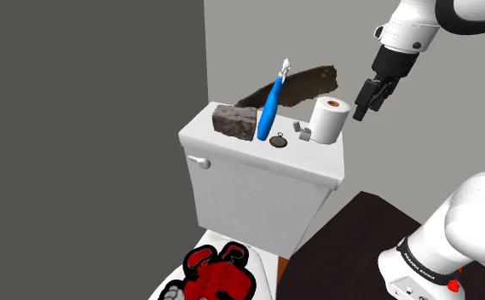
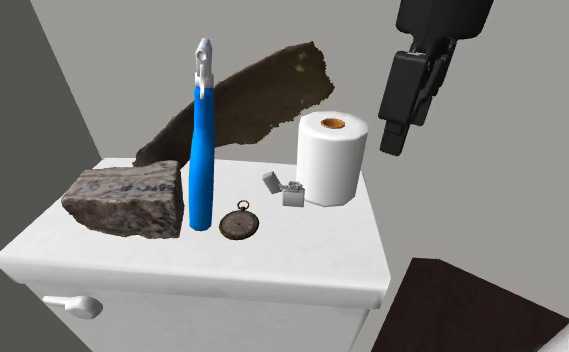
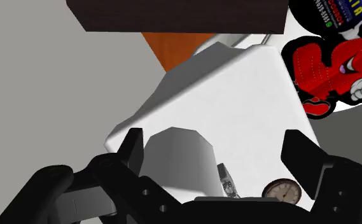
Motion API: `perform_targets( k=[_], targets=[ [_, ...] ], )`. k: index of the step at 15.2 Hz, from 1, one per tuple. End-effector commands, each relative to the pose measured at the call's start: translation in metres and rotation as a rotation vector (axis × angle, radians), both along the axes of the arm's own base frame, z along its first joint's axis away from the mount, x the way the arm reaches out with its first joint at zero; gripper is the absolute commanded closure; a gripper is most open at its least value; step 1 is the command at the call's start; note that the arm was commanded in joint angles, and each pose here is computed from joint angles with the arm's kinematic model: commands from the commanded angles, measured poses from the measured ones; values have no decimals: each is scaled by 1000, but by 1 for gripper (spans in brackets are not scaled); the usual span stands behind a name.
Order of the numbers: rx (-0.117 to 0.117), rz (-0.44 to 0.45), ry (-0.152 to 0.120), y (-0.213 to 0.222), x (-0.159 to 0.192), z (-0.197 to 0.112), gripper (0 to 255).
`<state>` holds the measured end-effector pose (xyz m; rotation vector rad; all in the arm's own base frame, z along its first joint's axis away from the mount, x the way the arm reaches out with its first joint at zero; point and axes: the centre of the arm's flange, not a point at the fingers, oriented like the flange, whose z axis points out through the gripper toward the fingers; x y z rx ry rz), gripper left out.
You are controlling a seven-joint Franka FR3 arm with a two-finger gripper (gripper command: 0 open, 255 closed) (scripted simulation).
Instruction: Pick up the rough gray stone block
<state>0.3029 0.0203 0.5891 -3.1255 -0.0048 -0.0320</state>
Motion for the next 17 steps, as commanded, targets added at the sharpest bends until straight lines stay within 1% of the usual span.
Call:
perform_targets(
  k=[1,9,17],
  targets=[
    [0,0,0,0,0,0,0],
    [-18,177,2,41,98,-12,0],
    [-36,354,4,99,187,-25,0]
  ],
)
